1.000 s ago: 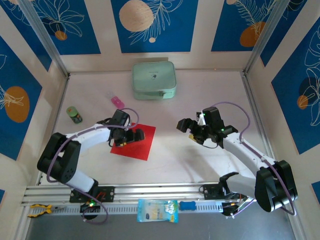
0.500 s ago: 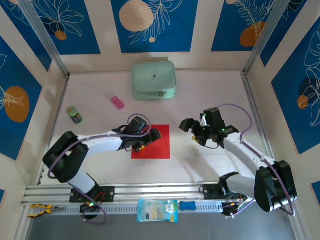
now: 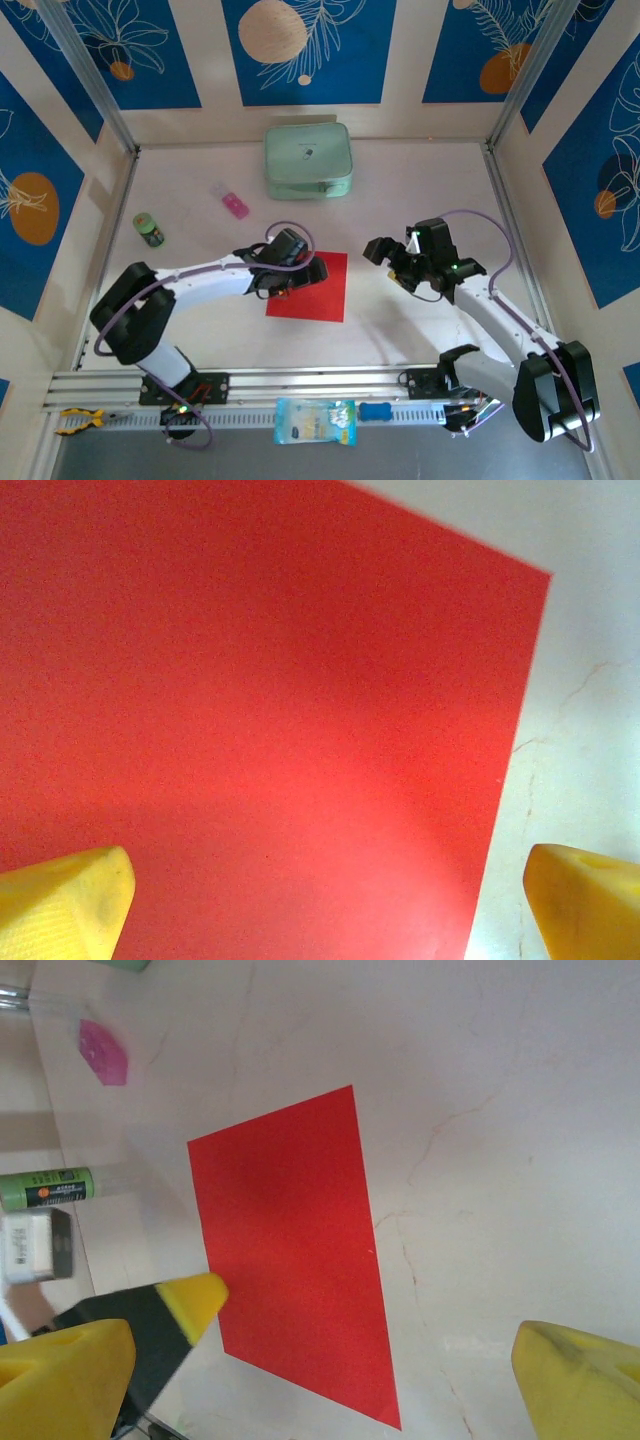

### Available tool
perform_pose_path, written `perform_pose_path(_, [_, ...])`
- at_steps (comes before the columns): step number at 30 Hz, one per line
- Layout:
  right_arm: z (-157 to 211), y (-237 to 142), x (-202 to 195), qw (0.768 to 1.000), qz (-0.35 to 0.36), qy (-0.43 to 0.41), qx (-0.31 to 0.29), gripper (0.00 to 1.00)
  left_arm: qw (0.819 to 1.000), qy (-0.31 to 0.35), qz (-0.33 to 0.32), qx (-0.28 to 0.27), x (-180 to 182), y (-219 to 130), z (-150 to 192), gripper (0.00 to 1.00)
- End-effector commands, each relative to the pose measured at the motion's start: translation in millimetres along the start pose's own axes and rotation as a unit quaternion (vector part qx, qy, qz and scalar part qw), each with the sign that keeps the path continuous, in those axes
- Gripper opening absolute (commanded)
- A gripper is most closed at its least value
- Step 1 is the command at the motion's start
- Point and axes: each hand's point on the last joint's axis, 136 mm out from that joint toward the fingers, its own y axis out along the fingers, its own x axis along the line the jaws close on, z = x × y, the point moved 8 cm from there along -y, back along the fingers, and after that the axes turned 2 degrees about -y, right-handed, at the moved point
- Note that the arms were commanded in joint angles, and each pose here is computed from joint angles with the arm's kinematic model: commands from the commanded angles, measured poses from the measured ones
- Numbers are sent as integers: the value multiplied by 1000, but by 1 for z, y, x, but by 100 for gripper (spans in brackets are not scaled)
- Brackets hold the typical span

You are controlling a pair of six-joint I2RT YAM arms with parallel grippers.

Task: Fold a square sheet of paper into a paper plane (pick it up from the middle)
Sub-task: Move the square sheet of paper to the center of the table, then first fold the square sheet of paper in half at the center of the table.

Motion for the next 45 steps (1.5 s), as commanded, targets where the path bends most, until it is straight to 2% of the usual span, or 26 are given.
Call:
perform_pose_path(1, [-7,-8,3,1000,3,-12,-28,96,998,56,-21,-23,0,-20,-14,100])
perform_pose_path(3, [-11,-12,-5,998,21,30,-46,92,999,50,5,-6,2,-19,-16,100])
perform_pose_path(4, [-14,-13,-8,998,9,42,-47,91,998,50,29,7,1,-16,-16,100])
perform_pose_path(6, [-17,-15,-10,997,-43,52,-35,91,998,46,34,28,2,-13,-18,100])
perform_pose_path(9, [-20,-15,-12,995,-80,64,-15,90,996,67,-7,65,0,-6,-20,97])
perform_pose_path(16, [-15,-6,-9,998,-36,44,29,90,980,123,-97,123,-7,9,-26,90])
perform_pose_path(20, [-12,3,-8,998,-26,46,43,91,970,150,-126,143,-14,16,-27,88])
perform_pose_path(27, [-9,14,-6,997,-1,38,67,92,954,187,-167,168,-27,26,-18,87])
perform_pose_path(45, [-10,21,-5,996,4,39,77,92,953,167,-172,185,-31,49,-15,89])
